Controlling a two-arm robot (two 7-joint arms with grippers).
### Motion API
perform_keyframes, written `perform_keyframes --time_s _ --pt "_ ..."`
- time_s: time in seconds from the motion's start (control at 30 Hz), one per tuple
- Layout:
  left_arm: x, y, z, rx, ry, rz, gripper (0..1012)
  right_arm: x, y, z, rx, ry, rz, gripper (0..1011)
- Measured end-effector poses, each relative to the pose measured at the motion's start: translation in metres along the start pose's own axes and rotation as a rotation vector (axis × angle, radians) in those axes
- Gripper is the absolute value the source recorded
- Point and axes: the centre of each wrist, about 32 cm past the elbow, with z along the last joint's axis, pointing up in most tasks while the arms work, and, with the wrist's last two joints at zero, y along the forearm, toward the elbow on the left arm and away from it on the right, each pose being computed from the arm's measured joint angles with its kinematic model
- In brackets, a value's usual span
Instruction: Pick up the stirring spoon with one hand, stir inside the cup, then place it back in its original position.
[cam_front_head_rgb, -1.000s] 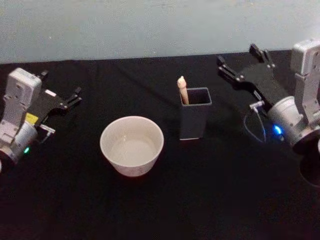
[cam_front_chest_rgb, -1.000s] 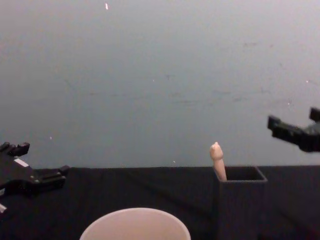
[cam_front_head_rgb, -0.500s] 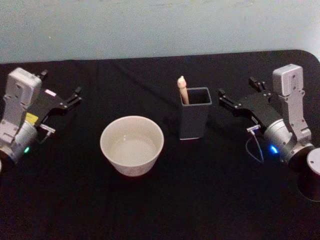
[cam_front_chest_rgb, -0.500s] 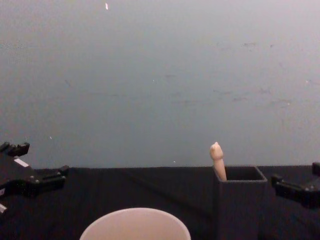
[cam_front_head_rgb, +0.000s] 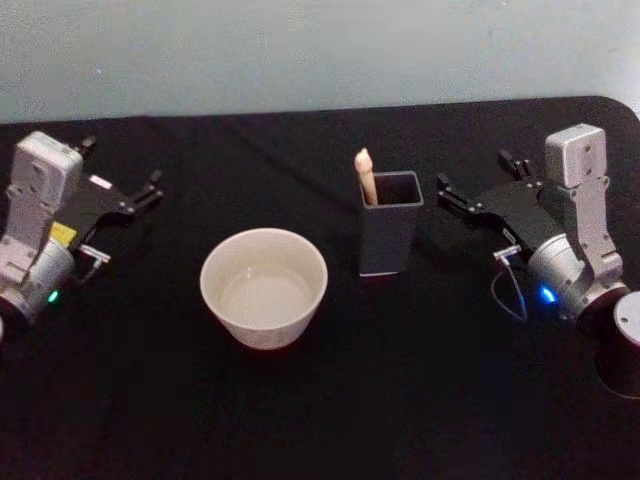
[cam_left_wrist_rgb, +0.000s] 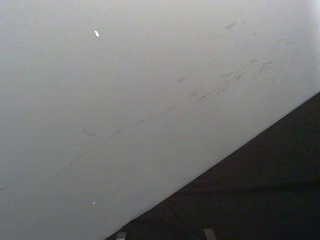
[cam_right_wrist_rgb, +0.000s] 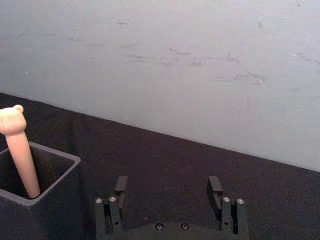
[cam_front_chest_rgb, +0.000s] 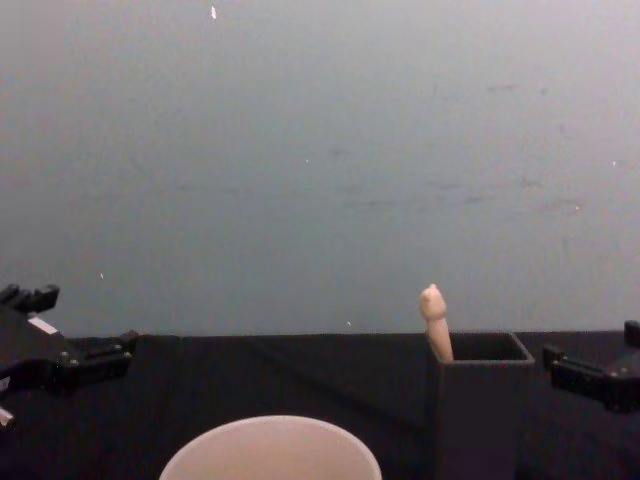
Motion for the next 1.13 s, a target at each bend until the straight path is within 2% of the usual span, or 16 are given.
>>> perform_keyframes --time_s 1.13 --pt "0.0 0.0 0.0 0.0 0.0 0.0 1001 0.0001 -0.0001 0.0012 0.008 0.001 0.001 1002"
